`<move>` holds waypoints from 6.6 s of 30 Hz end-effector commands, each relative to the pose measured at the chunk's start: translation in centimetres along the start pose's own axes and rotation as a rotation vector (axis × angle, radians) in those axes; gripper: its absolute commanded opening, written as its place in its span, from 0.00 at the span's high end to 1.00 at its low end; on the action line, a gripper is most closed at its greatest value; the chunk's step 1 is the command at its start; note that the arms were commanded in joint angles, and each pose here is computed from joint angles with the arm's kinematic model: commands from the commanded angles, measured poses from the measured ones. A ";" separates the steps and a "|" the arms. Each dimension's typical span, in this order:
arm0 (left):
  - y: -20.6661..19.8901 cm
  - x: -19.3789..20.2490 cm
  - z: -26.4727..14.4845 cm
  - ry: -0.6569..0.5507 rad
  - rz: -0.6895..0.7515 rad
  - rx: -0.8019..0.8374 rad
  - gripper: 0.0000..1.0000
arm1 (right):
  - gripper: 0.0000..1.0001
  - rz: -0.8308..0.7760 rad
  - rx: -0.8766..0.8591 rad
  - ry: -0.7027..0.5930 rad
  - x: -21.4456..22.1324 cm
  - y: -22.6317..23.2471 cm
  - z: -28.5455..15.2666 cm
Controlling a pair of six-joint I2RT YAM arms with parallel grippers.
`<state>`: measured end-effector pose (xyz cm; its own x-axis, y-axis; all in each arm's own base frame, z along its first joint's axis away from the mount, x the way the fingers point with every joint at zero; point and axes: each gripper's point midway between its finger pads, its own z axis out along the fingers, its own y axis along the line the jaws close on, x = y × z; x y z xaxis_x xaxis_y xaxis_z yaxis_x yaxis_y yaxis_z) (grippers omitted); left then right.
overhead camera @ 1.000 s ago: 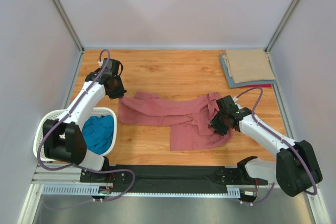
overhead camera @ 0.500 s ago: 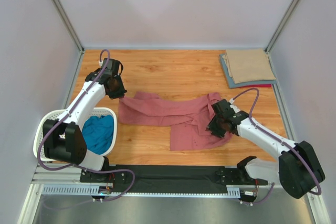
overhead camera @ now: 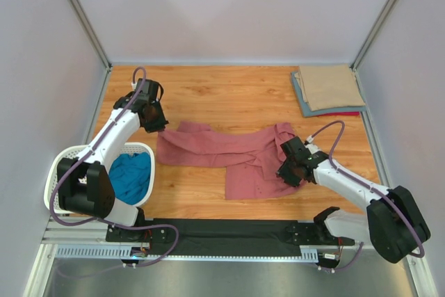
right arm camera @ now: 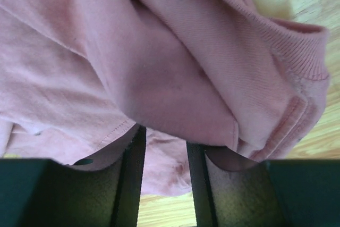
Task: Fold and stack the t-shirts
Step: Flatten the tshirt out, then fold the tshirt
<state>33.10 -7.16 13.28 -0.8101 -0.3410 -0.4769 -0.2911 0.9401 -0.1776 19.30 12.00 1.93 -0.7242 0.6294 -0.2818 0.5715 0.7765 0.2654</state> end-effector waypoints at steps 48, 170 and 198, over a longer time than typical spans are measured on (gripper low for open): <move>-0.6 0.4 -2.0 -0.028 0.032 0.084 1.00 | 0.63 -0.145 0.219 -0.273 -6.3 -5.7 -4.7; 7.4 6.5 -9.5 -0.080 -0.191 0.195 1.00 | 1.00 0.136 -0.266 -0.434 -8.4 -5.5 -19.4; 6.7 9.6 -8.4 0.108 -0.055 0.080 1.00 | 1.00 0.077 -0.086 -0.526 -11.6 -7.3 -21.1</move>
<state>19.26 -3.89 14.19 -0.8417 -0.4023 -0.3601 -0.3047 0.9045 -0.2984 14.41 -0.86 20.61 -0.4290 0.6545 -0.6226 0.5828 0.7271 0.3628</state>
